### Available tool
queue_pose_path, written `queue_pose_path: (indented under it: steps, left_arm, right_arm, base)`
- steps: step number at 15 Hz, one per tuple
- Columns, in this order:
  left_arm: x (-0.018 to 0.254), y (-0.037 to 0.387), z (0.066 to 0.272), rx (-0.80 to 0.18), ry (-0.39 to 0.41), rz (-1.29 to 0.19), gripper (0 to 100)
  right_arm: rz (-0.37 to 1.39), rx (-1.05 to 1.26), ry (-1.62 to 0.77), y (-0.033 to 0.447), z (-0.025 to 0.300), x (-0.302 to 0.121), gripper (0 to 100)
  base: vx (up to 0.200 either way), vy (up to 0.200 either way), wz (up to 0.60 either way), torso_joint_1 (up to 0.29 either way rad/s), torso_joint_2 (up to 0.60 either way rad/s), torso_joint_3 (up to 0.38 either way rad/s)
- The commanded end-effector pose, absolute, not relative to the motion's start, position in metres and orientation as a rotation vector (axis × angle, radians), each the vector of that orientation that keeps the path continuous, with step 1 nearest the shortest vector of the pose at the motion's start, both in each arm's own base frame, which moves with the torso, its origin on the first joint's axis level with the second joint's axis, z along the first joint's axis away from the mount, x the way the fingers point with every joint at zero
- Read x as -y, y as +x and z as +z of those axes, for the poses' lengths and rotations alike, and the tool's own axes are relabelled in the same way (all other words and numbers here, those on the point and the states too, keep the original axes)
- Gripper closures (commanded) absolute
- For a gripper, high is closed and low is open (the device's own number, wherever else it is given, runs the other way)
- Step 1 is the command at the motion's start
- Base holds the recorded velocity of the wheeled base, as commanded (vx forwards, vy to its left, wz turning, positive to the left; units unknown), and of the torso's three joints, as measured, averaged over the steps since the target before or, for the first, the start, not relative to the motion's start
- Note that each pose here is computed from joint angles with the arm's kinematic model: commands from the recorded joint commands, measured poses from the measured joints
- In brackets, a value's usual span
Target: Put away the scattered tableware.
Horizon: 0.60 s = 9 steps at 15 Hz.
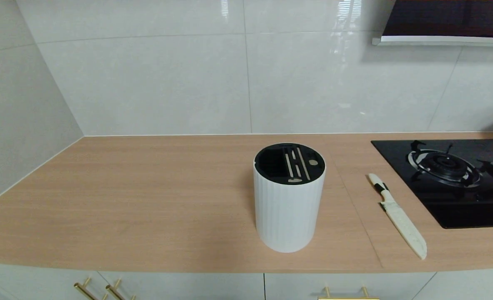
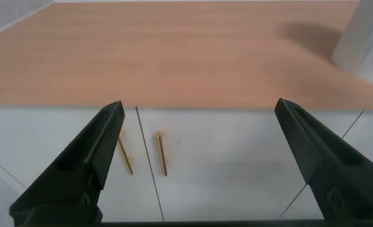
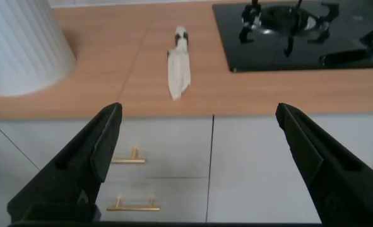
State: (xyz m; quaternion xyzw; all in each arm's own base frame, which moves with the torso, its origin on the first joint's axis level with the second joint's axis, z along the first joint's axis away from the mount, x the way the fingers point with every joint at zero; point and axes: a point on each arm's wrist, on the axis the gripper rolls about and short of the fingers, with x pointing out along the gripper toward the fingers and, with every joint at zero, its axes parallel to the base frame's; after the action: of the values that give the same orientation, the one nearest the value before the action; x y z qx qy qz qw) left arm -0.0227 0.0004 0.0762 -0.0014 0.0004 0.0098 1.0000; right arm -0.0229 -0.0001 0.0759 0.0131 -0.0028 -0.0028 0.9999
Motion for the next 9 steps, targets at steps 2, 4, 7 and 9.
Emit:
queue_pose_path:
  steps: [2, 4, 7, 9]
  left_arm:
    - [-0.0004, -0.0228, 0.0766, 0.002, -0.003, 0.020, 0]
    - [-0.0004, -0.0227, 0.0760, -0.002, -0.003, 0.020, 0]
    - [-0.0004, -0.0228, 0.0766, 0.002, -0.003, 0.020, 0]
    - [-0.0004, -0.0228, 0.0766, 0.002, -0.003, 0.020, 0]
  right_arm:
    - [-0.006, 0.005, 0.026, -0.0228, 0.0760, 0.0001, 0]
    - [-0.006, 0.005, 0.026, -0.0228, 0.0760, 0.0001, 0]
    - [-0.006, 0.005, 0.026, -0.0228, 0.0760, 0.0001, 0]
    - [-0.006, 0.005, 0.026, -0.0228, 0.0760, 0.0001, 0]
  base:
    - [0.000, 0.000, 0.00, 0.268, -0.58, -0.307]
    - [0.000, 0.000, 0.00, 0.278, -0.60, -0.322]
    - [0.000, 0.000, 0.00, 0.248, -0.51, -0.268]
    - [0.000, 0.000, 0.00, 0.188, -0.40, -0.200]
